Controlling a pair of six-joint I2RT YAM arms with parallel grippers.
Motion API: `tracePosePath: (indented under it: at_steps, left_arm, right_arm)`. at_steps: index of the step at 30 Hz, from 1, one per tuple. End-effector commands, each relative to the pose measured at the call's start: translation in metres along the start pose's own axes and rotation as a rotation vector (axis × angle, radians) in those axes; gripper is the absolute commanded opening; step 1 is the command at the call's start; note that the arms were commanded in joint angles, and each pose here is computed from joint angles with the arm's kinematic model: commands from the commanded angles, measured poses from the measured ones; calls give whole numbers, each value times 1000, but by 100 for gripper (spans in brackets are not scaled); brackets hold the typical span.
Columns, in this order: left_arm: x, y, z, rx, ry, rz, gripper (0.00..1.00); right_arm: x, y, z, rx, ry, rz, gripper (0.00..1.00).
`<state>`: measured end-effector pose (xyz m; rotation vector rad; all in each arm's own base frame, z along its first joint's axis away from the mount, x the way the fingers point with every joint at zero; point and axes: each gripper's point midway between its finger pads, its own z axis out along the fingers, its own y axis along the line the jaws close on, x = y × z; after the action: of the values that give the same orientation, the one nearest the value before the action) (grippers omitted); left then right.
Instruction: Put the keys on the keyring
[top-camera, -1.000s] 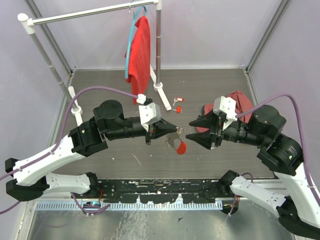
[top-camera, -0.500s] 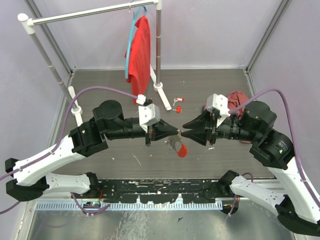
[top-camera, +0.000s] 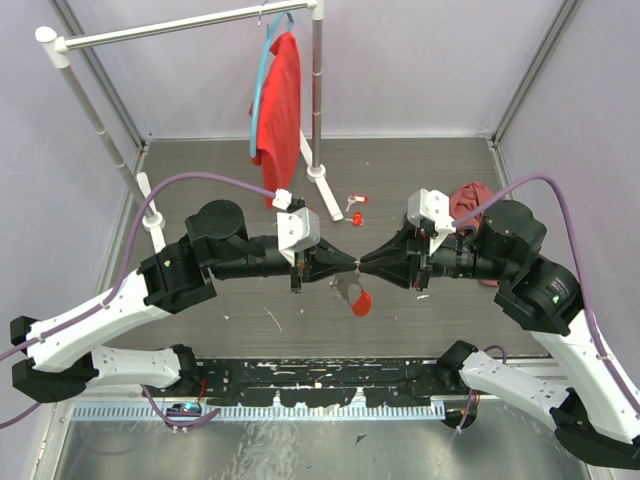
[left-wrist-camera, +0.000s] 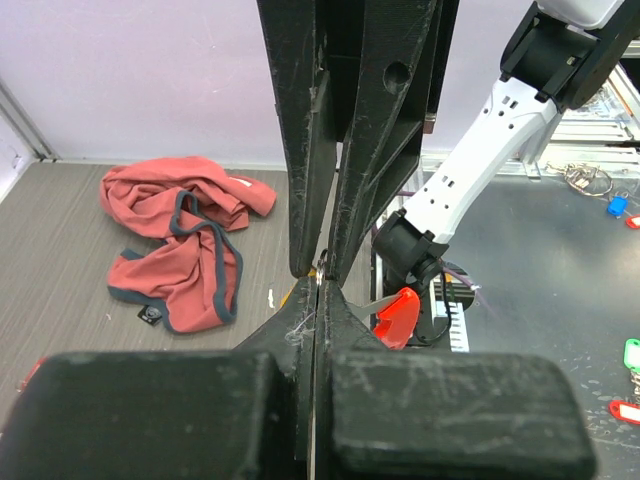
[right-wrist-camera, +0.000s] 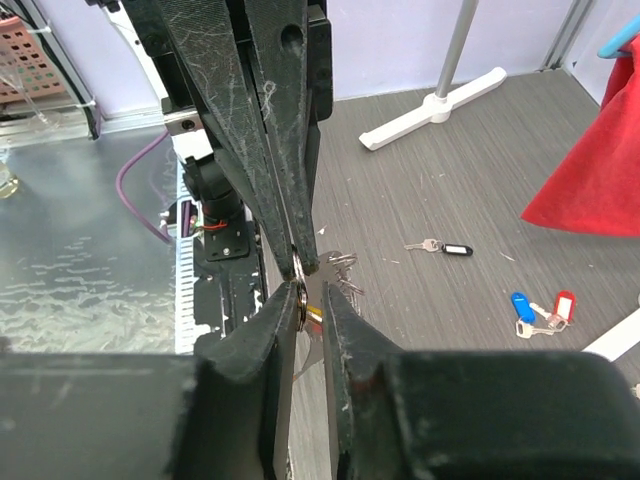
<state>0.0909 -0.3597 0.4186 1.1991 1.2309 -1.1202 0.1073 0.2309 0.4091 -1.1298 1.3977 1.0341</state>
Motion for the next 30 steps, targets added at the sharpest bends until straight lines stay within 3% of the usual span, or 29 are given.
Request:
tracePosePath:
  at_steps: [1, 7, 11, 17, 30]
  left_arm:
    - [-20, -5, -3, 22, -79, 14, 0]
    - [-20, -6, -2, 25, -80, 7, 0]
    - [-20, -5, -2, 22, -78, 2, 1]
    - [-10, -1, -1, 1, -40, -1, 32]
    - [22, 20, 11, -76, 97, 36, 56]
  right_arm:
    - [-8, 2, 3, -24, -28, -18, 19]
    - [-12, 7, 2, -46, -41, -29, 2]
    - [-14, 7, -3, -33, -29, -40, 1]
    - [-8, 0, -13, 23, 81, -43, 1]
    - [39, -15, -21, 111, 361, 120, 1]
